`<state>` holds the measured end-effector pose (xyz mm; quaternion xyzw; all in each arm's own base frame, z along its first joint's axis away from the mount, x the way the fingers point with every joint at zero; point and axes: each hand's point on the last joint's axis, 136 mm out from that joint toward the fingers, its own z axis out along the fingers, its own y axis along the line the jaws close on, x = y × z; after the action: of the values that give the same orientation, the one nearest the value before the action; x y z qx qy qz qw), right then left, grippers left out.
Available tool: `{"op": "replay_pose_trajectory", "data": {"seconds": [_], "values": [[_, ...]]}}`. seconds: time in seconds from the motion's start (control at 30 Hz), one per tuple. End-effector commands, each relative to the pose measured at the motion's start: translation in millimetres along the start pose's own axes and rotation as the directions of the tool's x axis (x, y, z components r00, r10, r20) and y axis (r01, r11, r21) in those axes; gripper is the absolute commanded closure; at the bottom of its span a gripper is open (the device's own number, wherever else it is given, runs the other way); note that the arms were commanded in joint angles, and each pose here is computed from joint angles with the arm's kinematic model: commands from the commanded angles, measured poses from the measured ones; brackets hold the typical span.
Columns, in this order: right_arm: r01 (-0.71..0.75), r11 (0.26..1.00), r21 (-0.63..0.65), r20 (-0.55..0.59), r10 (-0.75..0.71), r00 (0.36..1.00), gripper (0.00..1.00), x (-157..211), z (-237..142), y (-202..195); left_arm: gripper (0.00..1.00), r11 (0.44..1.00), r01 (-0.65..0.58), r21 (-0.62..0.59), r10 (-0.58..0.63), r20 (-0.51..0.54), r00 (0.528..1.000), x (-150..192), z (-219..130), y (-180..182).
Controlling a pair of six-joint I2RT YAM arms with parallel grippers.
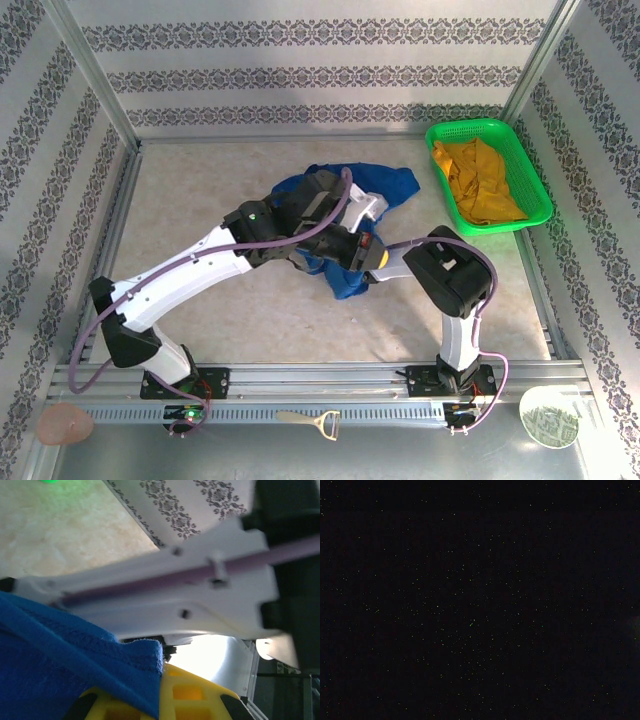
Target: Fold the inside-out t-shirt
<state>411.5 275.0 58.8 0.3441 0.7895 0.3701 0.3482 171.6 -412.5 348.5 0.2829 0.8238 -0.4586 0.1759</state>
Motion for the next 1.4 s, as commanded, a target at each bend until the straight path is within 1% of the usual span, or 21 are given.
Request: {"op": "replay_pose_trajectory", "data": {"seconds": [0.0,0.03,0.1,0.17,0.3,0.4,0.43,0.5,0.57,0.63,0.67,0.73,0.8,0.87,0.97,1.1,1.17,1.23,1.33,1.37], "values": [[0.010,1.000,-0.026,-0.061,-0.012,0.998,0.49,4.8,2.5,17.5,1.00,0.985,-0.073,0.154,0.068,0.040,0.997,-7.6,-9.2,-57.0],[0.011,0.999,-0.033,-0.058,-0.013,0.998,0.42,2.8,1.3,20.3,1.00,0.982,-0.080,0.170,0.073,0.045,0.996,-7.8,-9.2,-63.9],[0.016,0.999,-0.036,-0.057,-0.018,0.998,0.37,0.4,1.8,24.1,1.00,0.978,-0.085,0.190,0.077,0.051,0.996,-7.6,-9.8,-73.3],[0.015,1.000,-0.018,-0.058,-0.016,0.998,0.36,-4.2,7.0,22.4,1.00,0.973,-0.093,0.210,0.083,0.056,0.995,-6.8,-10.6,-83.8],[-0.070,0.997,0.027,-0.041,0.071,0.997,0.33,-18.5,25.2,3.0,1.00,0.961,-0.126,0.246,0.112,0.070,0.991,-7.7,-10.7,-106.9],[-0.073,0.997,0.025,-0.051,0.074,0.996,0.32,-21.8,39.1,6.2,1.00,0.961,-0.111,0.254,0.093,0.083,0.992,-16.7,1.6,-109.6],[-0.066,0.997,0.031,-0.051,0.068,0.996,0.30,-22.9,43.0,6.8,1.00,0.955,-0.105,0.277,0.082,0.094,0.992,-23.6,6.3,-115.2],[-0.063,0.997,0.046,-0.042,0.065,0.997,0.26,-26.5,48.7,4.0,1.00,0.929,-0.121,0.349,0.087,0.113,0.990,-37.3,9.4,-140.5],[-0.064,0.996,0.068,-0.027,0.066,0.997,0.22,-32.2,52.0,-0.1,1.00,0.909,-0.172,0.379,0.135,0.123,0.983,-46.8,10.3,-168.2],[-0.069,0.994,0.088,-0.013,0.071,0.997,0.17,-36.7,53.4,-4.9,1.00,0.897,-0.203,0.393,0.179,0.098,0.979,-44.8,16.2,-183.2],[-0.066,0.992,0.103,-0.013,0.067,0.998,0.16,-38.2,53.8,-7.0,1.00,0.896,-0.206,0.392,0.191,0.078,0.979,-41.2,20.8,-184.8],[-0.044,0.989,0.143,-0.015,0.047,0.999,0.16,-39.8,53.1,-10.0,1.00,0.904,-0.197,0.378,0.198,0.037,0.980,-33.4,30.7,-179.3],[-0.031,0.983,0.183,-0.013,0.033,0.999,0.15,-40.6,50.0,-14.0,1.00,0.915,-0.199,0.350,0.206,0.018,0.978,-27.4,36.7,-171.2],[-0.032,0.968,0.249,-0.005,0.035,0.999,0.15,-42.4,44.3,-23.9,1.00,0.920,-0.204,0.335,0.207,0.025,0.978,-25.6,38.4,-165.5],[-0.010,0.944,0.331,0.008,0.008,1.000,0.11,-47.7,33.8,-33.5,1.00,0.927,-0.196,0.319,0.189,0.053,0.981,-26.9,38.7,-156.1],[0.029,0.919,0.393,0.015,-0.038,0.999,0.10,-56.4,19.8,-31.8,1.00,0.948,-0.164,0.274,0.153,0.062,0.986,-25.6,42.4,-134.4],[0.069,0.886,0.459,0.011,-0.084,0.996,0.10,-60.3,8.4,-31.7,1.00,0.957,-0.148,0.250,0.133,0.075,0.988,-26.1,43.5,-121.7],[0.085,0.834,0.545,0.004,-0.103,0.995,0.10,-62.7,-1.1,-37.3,1.00,0.961,-0.125,0.247,0.106,0.089,0.990,-27.9,42.2,-112.5],[0.094,0.734,0.672,-0.033,-0.097,0.995,0.10,-57.5,-8.0,-59.6,1.00,0.965,-0.097,0.245,0.074,0.099,0.992,-28.0,41.7,-101.9],[0.098,0.691,0.717,-0.045,-0.094,0.995,0.10,-54.8,-10.7,-69.1,1.00,0.966,-0.089,0.244,0.067,0.100,0.993,-28.0,42.1,-99.0]]}}
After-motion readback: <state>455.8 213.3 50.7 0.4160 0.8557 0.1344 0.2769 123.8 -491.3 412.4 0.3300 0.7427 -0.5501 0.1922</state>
